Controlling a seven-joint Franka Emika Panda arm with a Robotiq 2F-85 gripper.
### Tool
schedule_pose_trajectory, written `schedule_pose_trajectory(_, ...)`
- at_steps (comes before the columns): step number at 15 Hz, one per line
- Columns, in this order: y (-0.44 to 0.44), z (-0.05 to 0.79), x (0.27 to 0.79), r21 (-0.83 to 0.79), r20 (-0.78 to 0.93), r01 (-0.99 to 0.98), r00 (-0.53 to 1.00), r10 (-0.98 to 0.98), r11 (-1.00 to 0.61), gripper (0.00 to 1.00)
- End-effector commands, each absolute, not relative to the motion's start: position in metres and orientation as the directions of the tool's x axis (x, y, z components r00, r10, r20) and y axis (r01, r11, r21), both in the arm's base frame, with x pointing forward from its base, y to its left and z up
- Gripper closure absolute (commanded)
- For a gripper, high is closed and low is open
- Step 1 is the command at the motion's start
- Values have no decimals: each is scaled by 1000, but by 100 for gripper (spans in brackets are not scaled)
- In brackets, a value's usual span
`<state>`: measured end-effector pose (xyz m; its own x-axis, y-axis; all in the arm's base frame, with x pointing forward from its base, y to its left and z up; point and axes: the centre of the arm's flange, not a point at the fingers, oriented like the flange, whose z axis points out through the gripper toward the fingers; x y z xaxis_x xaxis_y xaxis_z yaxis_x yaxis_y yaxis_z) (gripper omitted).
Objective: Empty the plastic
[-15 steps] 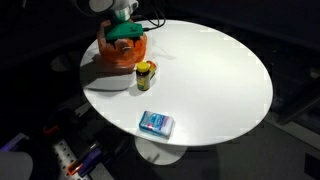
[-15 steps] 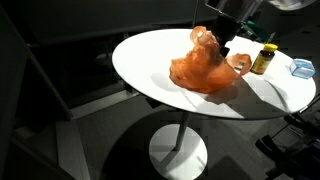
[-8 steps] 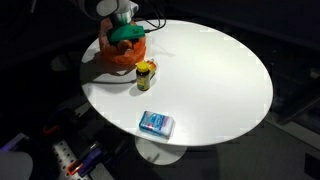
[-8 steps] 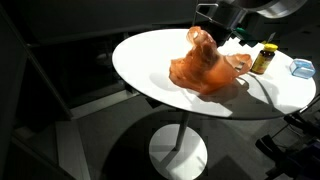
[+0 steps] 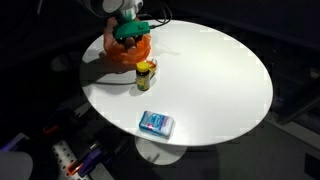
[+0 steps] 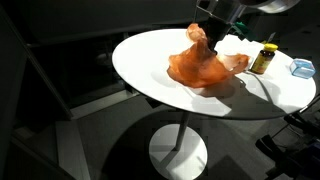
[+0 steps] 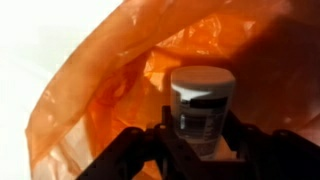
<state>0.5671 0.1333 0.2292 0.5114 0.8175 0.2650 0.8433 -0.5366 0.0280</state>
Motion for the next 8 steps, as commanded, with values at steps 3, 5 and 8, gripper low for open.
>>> schedule_pose_trajectory(3,120,279,562,7,195,808,577,793,-589,75)
schedule_pose_trajectory(5,115,290,557,-30,140,801,596,791,-598,75)
schedule_pose_trajectory(8,106,303,547,-72,56,786,617,785,-613,75)
